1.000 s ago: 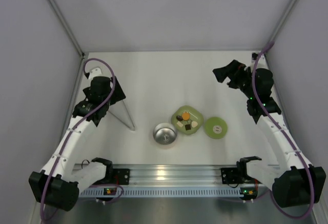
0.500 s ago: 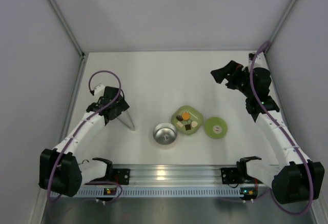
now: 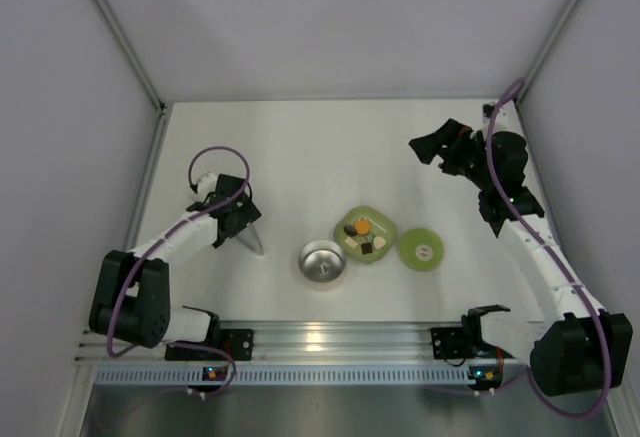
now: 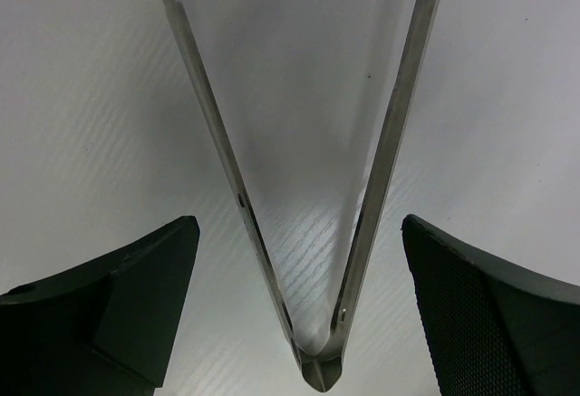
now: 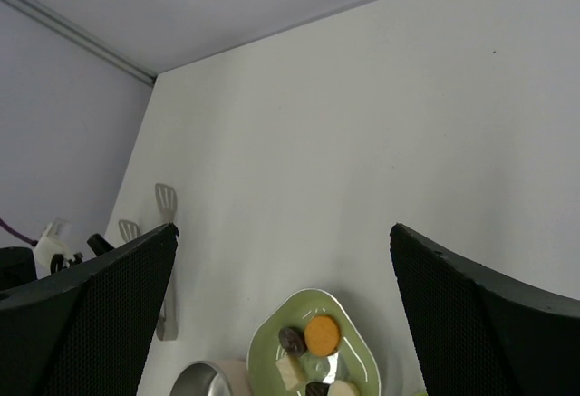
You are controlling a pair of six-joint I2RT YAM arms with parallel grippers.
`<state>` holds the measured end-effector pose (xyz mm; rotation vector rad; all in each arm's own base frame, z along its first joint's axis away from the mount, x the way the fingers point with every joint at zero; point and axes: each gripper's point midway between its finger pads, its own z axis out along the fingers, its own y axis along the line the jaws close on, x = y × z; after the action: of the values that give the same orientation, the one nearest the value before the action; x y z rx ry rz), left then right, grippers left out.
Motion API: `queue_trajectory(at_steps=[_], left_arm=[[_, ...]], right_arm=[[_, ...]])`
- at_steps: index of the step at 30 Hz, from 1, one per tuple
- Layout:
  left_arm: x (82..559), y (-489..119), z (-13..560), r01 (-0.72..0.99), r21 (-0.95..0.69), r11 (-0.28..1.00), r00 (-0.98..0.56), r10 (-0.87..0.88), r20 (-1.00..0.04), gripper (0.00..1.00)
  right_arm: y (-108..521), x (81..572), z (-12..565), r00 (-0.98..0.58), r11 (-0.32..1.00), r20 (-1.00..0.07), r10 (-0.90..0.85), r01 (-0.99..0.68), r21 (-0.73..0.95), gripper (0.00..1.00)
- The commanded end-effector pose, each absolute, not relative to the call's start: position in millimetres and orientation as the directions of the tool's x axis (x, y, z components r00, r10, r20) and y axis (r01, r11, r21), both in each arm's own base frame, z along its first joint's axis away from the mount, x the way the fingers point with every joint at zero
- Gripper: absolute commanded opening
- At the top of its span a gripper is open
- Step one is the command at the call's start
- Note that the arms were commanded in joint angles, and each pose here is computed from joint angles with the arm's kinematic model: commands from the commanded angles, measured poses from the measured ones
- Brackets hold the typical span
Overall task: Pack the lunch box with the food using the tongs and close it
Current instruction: Pick up the clamp at the center of the board.
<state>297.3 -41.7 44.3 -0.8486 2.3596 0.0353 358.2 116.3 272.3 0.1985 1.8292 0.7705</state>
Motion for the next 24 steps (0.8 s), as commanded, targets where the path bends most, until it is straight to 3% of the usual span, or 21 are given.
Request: queue_trajectory(at_steps=[1, 11, 19, 24], left_arm=[[314, -44, 45, -0.583, -0.219, 0.782, -0.561, -0.583, -0.588, 0.98], [312, -46, 22, -0.584, -0.194, 0.788, -0.594, -0.577, -0.561, 0.98], [294, -48, 8, -0.593, -0.151, 0.791, -0.623, -0.570, -0.536, 0.85], [283, -57, 5, -0.581, -0.087, 0.809, -0.652, -0.527, -0.545, 0.84]], right_arm=[[113, 360, 275, -0.382, 0.772, -0.786, 0.487, -0.232, 0.591, 1.00], [115, 360, 267, -0.401, 0.768, -0.777, 0.486, -0.228, 0.598, 0.99], [117, 357, 261, -0.406, 0.758, -0.769, 0.494, -0.232, 0.610, 0.99], [118, 358, 258, -0.407, 0.751, -0.763, 0.502, -0.232, 0.618, 0.99]])
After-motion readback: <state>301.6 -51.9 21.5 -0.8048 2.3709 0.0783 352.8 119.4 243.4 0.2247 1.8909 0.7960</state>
